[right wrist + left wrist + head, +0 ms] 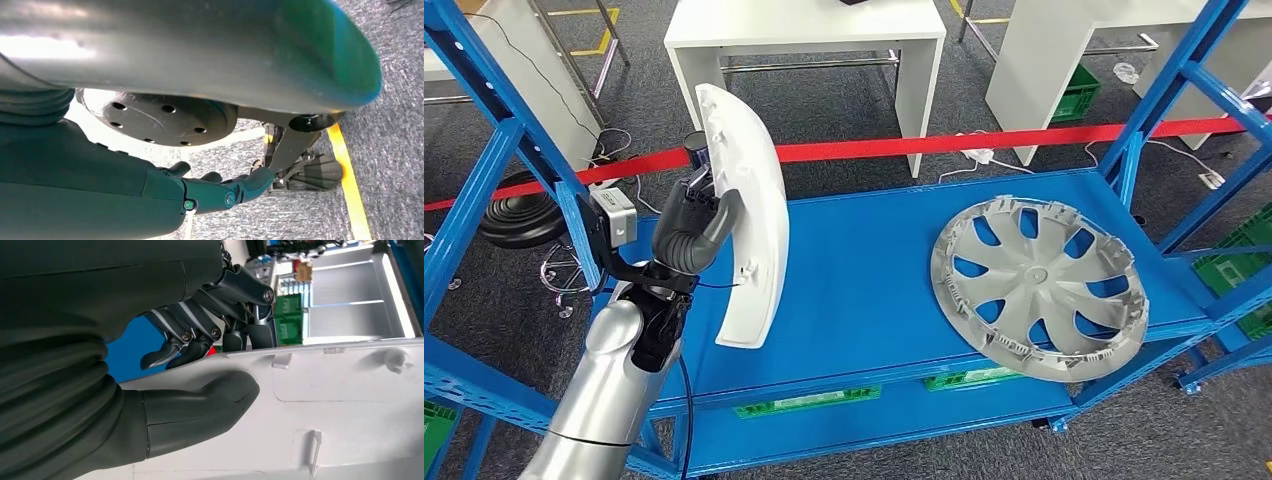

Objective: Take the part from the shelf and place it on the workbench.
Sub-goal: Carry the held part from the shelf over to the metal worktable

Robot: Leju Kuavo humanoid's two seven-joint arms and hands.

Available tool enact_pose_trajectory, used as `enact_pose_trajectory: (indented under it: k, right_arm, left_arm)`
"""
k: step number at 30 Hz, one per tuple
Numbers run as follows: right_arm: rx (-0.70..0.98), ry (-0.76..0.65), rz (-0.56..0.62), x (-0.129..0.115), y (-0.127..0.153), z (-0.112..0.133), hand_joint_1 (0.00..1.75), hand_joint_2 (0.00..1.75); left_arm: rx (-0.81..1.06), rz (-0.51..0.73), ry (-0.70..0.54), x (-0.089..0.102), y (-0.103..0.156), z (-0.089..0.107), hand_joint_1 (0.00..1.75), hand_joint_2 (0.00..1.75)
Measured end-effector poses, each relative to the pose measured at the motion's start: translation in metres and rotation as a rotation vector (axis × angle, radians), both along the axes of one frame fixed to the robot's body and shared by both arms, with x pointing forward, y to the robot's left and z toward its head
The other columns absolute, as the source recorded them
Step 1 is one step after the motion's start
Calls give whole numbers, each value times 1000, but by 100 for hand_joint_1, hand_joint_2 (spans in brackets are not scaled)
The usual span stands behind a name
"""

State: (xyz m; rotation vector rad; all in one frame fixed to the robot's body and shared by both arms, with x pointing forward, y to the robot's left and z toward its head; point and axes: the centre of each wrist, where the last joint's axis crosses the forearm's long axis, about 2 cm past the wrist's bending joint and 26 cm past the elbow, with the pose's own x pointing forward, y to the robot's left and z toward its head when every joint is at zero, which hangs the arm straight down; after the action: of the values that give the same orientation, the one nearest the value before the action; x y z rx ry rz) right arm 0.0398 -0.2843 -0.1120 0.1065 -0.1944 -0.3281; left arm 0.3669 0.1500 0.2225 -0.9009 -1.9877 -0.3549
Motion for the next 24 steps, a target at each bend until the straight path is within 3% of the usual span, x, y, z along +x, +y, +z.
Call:
enact_pose_trajectory:
  k: [9,24]
  right_arm:
    - [-1,24,19,0,0,0,0,0]
    - [1,15,57,-1,3,0,0,0]
  left_arm:
    - [5,-45,-37,-27,3,-8,175,175]
    - [33,-2,-87,-62,30,-21,175,175]
